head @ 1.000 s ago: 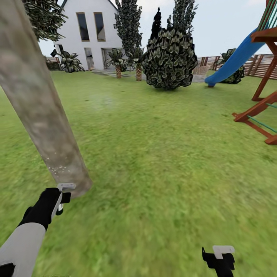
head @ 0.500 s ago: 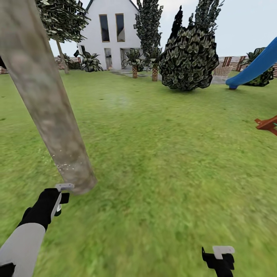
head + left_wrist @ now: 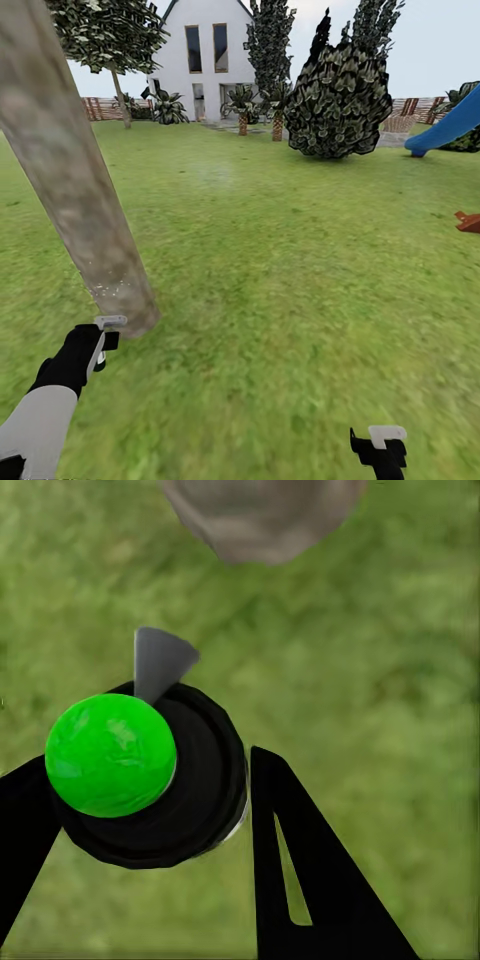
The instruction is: In the garden, pick up the pesticide atomizer on the floor and spray pesticide onto both trees until each tree trunk is fully covered.
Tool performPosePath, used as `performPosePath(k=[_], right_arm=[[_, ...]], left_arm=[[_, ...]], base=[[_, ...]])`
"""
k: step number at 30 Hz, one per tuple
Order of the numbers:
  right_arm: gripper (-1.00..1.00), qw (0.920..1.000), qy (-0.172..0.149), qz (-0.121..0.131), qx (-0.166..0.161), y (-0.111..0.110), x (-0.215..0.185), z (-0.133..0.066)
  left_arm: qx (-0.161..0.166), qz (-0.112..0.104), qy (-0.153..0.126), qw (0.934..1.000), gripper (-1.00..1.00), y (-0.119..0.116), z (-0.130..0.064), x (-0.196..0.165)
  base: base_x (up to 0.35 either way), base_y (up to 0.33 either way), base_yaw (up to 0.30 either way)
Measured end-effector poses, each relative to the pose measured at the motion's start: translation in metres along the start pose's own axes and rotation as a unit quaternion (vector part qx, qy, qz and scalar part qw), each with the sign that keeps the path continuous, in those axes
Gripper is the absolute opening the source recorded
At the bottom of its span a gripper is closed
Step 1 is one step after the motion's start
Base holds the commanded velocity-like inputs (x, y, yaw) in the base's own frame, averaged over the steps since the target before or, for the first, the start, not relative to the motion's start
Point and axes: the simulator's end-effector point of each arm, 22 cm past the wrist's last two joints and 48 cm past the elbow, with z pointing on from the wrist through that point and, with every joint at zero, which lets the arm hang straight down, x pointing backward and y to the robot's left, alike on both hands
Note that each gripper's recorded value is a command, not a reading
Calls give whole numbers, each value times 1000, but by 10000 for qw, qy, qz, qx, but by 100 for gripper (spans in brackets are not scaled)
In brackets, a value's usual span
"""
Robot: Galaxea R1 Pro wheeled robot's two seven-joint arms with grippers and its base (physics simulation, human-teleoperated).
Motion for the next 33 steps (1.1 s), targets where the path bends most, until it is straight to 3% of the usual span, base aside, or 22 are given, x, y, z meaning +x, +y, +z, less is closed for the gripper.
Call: performPosePath(k=[8,12,18,27,33], right_arm=[[100,10000,4,-1,-2,0,0,0],[100,10000,2,0,-6,0,0,0],[100,10000,5,-7,9,-2,1,0],[100,10000,6,-11,12,-3,1,0],[100,10000,11,-8,7,-1,1,0]], left_arm=[[-66,-77,-102,9999,-100,15,-10,-32],[-38,-212,-48,9998,-100,18,-30,-66],[6,-280,-279,9992,-100,15,-47,-107],[13,-256,-324,9991,-100,12,-48,-108],[-128,-277,-307,9991,-100,28,-46,-107]], base=[[168,-44,276],[2,0,277],[0,0,136],[190,5,1],[67,43,50]])
